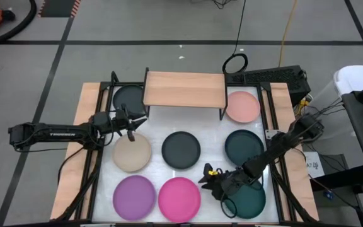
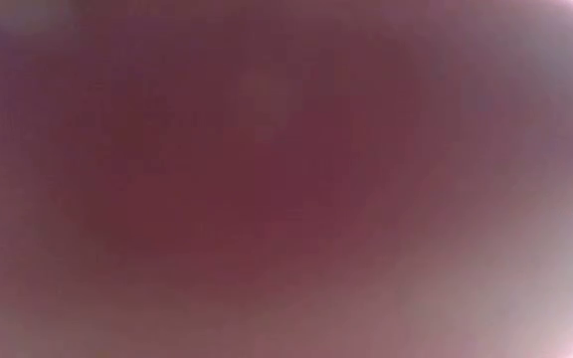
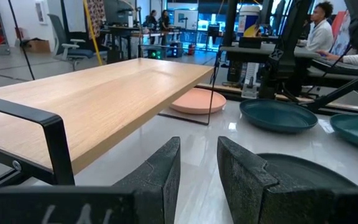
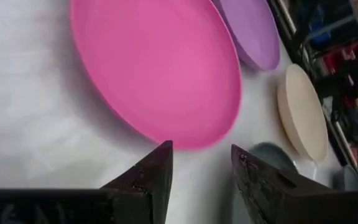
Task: Place and stack plates onto a shelf
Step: Put the pink plate on the shelf
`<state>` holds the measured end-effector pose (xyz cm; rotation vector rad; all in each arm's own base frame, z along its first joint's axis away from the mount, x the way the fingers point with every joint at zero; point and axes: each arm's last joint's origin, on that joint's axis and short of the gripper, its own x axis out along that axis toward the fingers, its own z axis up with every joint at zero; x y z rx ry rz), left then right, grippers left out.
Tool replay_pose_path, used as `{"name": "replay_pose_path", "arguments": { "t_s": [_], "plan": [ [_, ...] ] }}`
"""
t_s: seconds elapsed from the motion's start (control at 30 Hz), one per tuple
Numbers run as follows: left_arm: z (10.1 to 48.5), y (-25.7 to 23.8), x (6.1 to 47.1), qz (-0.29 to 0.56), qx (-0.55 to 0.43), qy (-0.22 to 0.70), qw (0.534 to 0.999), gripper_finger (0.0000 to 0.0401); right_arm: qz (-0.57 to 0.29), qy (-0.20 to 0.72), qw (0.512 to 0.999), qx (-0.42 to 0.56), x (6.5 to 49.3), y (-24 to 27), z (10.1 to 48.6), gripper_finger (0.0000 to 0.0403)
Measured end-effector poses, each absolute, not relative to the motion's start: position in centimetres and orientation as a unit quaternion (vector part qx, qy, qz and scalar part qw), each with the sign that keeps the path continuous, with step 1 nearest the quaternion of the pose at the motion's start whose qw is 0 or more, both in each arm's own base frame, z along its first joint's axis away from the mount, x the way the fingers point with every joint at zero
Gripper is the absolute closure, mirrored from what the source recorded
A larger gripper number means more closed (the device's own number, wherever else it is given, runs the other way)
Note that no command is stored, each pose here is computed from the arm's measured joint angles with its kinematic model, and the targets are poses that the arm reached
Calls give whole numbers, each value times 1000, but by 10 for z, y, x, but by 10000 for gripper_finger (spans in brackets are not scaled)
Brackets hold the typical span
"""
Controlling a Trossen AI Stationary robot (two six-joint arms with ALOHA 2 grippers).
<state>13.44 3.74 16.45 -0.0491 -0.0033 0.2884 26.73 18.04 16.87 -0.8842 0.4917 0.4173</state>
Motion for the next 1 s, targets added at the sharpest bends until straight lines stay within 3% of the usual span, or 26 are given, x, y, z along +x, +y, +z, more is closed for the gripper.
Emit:
{"name": "replay_pose_path", "arguments": {
  "t_s": [0.2, 0.47, 1.0],
  "plan": [
    [165, 37, 134, 144, -24, -2, 989, 291, 232, 247, 848, -408, 278, 189, 185, 259],
    [164, 37, 134, 143, -24, -2, 989, 291, 317, 301, 811, -388, 287, 202, 162, 259],
    [165, 37, 134, 143, -24, -2, 989, 291, 335, 320, 787, -407, 309, 207, 129, 266]
  ]
}}
